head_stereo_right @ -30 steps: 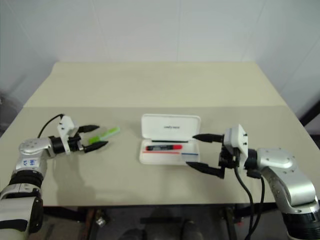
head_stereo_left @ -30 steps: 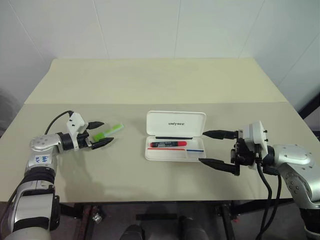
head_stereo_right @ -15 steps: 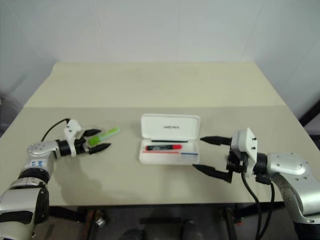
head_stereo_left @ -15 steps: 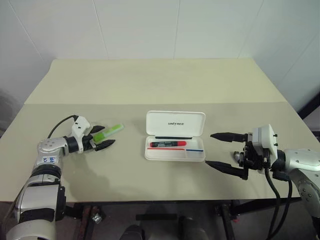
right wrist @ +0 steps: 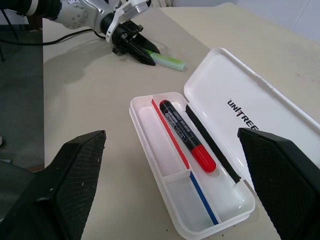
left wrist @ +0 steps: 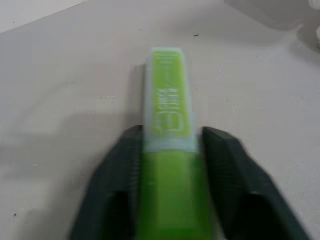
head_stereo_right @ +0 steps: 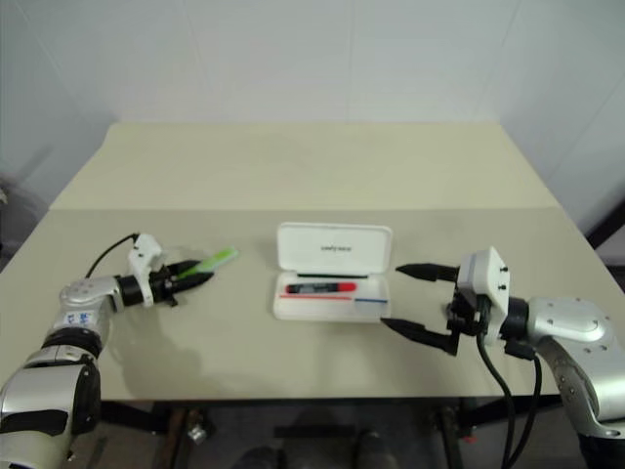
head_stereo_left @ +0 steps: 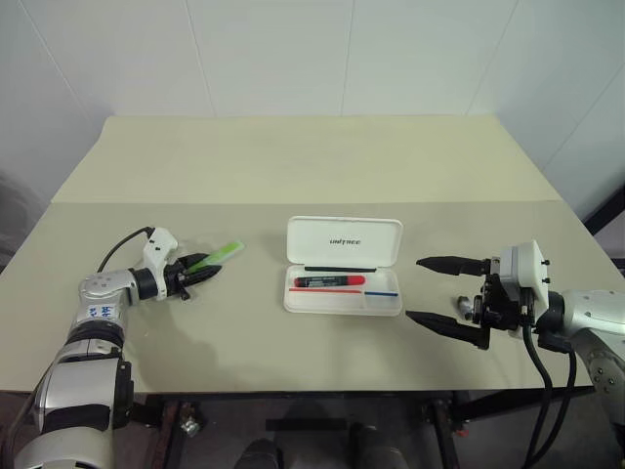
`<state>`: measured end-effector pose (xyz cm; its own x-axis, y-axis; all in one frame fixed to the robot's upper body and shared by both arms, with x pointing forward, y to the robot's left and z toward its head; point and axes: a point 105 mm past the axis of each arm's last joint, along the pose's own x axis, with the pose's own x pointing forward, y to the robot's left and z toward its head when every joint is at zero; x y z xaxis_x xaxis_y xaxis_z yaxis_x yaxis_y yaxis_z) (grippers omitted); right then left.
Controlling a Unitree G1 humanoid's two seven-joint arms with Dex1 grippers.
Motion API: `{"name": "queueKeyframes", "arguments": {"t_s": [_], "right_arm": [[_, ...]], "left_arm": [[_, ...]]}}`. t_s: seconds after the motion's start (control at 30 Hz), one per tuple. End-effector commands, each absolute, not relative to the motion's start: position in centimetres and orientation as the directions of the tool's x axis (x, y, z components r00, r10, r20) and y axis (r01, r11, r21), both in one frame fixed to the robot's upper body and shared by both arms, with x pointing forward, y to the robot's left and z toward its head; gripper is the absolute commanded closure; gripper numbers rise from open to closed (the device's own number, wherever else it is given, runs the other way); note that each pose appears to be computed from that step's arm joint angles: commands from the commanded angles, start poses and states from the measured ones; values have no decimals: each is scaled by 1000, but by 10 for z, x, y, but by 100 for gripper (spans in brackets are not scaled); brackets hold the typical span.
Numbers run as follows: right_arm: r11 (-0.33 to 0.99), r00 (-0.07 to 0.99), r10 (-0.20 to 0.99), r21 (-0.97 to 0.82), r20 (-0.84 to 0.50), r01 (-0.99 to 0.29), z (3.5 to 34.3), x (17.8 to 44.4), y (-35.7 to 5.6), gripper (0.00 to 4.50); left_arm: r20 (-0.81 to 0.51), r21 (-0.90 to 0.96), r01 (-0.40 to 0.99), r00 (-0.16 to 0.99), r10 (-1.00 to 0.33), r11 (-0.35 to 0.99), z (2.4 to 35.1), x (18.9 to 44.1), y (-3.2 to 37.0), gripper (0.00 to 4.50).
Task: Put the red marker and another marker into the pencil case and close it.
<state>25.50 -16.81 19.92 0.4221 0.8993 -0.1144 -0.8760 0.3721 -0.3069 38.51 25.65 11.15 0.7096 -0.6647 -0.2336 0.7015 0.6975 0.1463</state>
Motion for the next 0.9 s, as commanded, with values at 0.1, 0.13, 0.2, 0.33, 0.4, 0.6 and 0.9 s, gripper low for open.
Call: {"name": "queueKeyframes", "arguments": {"t_s": [0.1,0.13,0.2,0.33,0.4,0.6,0.9], "right_arm": [[363,420,902,-351,-101,-863,210,253,-166,0],[363,420,902,-351,-101,-863,210,254,-166,0],[362,419,902,-350,-101,-864,209,255,-166,0],[359,417,903,-350,-104,-865,207,256,-165,0],[358,416,903,-348,-106,-866,206,257,-167,0],[354,413,903,-342,-115,-870,207,254,-174,0],[401,464,873,-320,-151,-858,203,254,-208,0]], "left_arm": [[-213,138,713,700,-682,688,114,385,253,339],[-212,139,713,699,-683,687,114,385,253,339],[-207,141,713,700,-684,687,115,385,252,339],[-186,153,724,690,-700,673,119,384,250,339],[-165,175,743,669,-725,646,125,382,247,339],[-161,239,812,575,-802,533,138,366,245,339],[-174,285,898,393,-903,336,165,340,222,339]]}}
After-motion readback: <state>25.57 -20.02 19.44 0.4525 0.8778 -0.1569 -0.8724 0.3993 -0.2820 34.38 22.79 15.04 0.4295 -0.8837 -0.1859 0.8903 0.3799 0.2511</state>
